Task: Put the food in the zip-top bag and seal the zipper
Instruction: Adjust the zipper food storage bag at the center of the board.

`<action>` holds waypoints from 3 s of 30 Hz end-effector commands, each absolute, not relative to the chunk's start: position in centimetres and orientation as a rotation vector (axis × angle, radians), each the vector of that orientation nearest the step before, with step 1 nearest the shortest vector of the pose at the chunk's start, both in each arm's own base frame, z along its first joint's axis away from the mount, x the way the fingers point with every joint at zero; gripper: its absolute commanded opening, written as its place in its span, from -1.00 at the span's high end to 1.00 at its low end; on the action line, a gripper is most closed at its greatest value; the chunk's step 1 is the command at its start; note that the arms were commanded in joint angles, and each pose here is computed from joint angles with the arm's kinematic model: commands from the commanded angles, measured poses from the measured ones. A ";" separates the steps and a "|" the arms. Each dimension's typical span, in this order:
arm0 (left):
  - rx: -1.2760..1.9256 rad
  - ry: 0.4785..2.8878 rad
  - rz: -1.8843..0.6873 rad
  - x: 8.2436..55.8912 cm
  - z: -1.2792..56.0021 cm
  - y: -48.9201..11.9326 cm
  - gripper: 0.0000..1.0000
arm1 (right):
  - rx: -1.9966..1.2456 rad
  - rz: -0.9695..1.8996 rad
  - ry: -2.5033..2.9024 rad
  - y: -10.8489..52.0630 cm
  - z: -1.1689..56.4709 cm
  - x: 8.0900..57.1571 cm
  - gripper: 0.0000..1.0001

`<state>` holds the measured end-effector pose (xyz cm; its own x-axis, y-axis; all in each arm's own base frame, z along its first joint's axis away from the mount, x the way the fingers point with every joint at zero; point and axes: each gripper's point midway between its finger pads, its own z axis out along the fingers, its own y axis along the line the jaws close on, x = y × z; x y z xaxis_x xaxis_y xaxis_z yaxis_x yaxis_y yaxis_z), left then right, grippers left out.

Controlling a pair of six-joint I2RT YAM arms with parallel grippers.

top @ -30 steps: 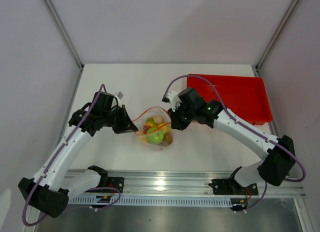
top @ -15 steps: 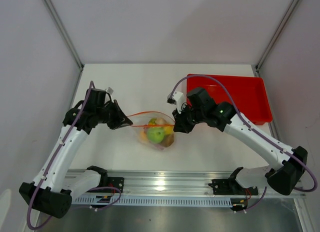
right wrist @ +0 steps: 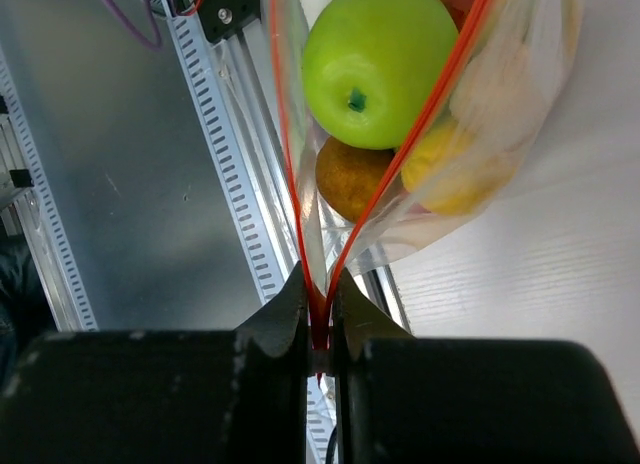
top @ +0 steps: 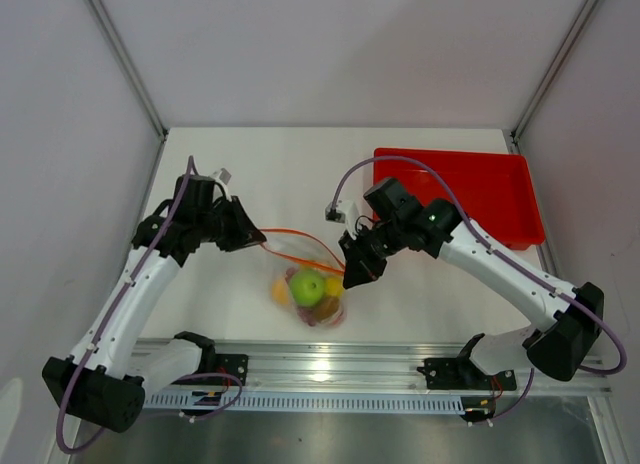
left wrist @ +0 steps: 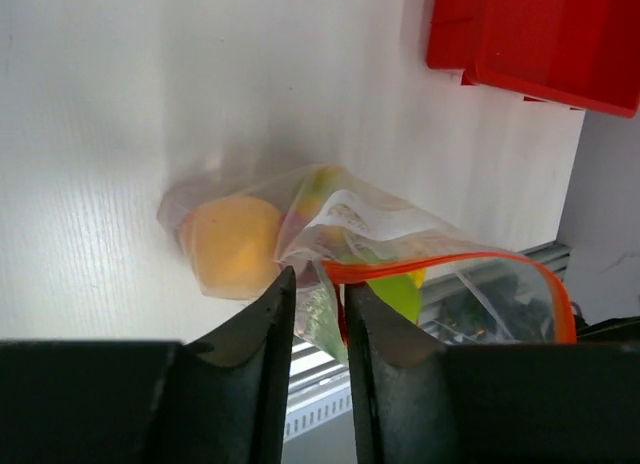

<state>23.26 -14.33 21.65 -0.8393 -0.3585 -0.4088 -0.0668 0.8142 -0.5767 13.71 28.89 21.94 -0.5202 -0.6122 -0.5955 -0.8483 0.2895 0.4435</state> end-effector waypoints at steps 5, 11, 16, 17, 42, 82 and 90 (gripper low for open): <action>-0.152 2.232 -0.791 22.6 23.4 -13.7 -0.39 | -1.237 1.043 2.328 28.9 19.0 13.3 1.00; -0.067 2.051 -0.825 19.3 24.8 -13.2 -0.98 | -1.212 1.065 2.271 29.8 18.6 13.1 1.00; 0.078 1.882 -0.898 17.1 27.6 -13.9 -0.99 | -1.201 1.097 2.226 30.5 20.7 13.3 1.00; 0.123 1.842 -0.917 16.8 28.5 -14.3 -0.99 | -1.200 1.105 2.214 30.7 21.2 13.4 1.00; 1.321 1.163 -0.800 14.1 30.0 -26.2 -0.99 | -1.373 1.180 2.125 30.6 23.4 12.9 1.00; 1.462 1.313 -0.869 16.9 25.0 -29.4 -0.07 | -1.293 1.127 2.095 30.1 23.5 14.2 1.00; 1.438 1.421 -0.866 16.6 24.6 -28.3 0.33 | -1.276 1.104 2.045 30.3 24.4 14.9 1.00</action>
